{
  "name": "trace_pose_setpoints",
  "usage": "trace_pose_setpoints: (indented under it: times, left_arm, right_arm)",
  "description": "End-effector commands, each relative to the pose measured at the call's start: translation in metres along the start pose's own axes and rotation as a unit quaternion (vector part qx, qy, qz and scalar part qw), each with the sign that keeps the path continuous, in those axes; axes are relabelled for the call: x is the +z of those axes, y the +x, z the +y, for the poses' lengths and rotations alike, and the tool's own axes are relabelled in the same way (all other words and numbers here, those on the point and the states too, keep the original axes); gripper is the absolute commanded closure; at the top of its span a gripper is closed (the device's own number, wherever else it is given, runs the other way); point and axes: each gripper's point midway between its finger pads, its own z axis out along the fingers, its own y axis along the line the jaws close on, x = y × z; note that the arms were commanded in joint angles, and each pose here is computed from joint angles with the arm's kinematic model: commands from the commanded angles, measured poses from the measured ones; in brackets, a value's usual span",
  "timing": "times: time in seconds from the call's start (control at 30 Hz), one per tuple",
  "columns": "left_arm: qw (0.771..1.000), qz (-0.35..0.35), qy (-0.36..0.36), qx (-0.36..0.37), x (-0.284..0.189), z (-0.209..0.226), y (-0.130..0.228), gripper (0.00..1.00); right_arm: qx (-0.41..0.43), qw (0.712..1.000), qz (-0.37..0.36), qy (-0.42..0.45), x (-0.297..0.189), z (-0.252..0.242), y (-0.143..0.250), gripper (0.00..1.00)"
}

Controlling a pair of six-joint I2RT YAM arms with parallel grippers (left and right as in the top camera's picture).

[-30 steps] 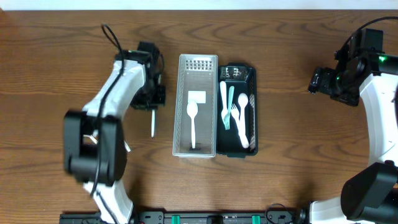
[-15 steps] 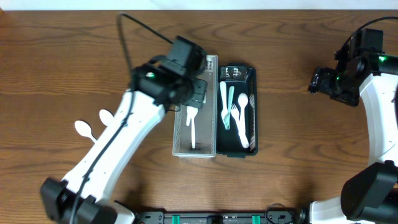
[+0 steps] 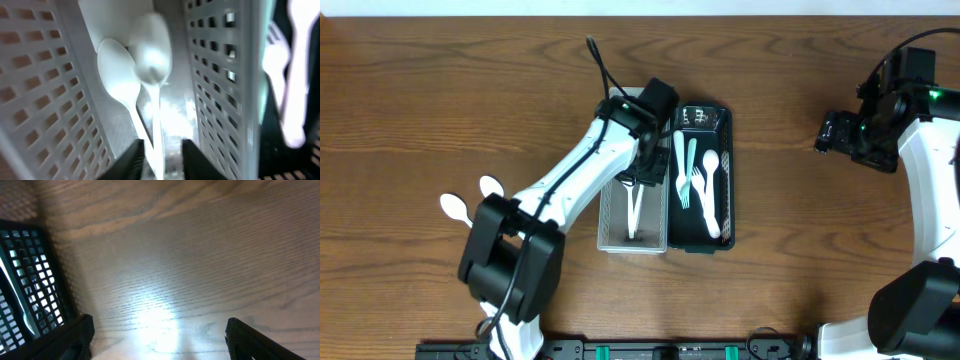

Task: Pack container
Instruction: 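Lower the spoon into the clear basket and open the left gripper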

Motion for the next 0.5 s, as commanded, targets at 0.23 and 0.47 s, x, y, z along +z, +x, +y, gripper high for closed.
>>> trace_pose_setpoints:
  times: [0.23, 0.47]
  left_arm:
    - [0.995, -0.083, -0.036, -0.033, -0.067, 0.038, -0.012, 0.45]
    - [0.969, -0.151, -0.061, -0.188, -0.153, 0.127, 0.016, 0.02]
  right_arm:
    - [-0.017, 1.000, 0.010, -0.002, 0.003, 0.001, 0.004, 0.12]
    - [-0.016, 1.000, 0.015, -0.001, 0.007, 0.000, 0.008, 0.12]
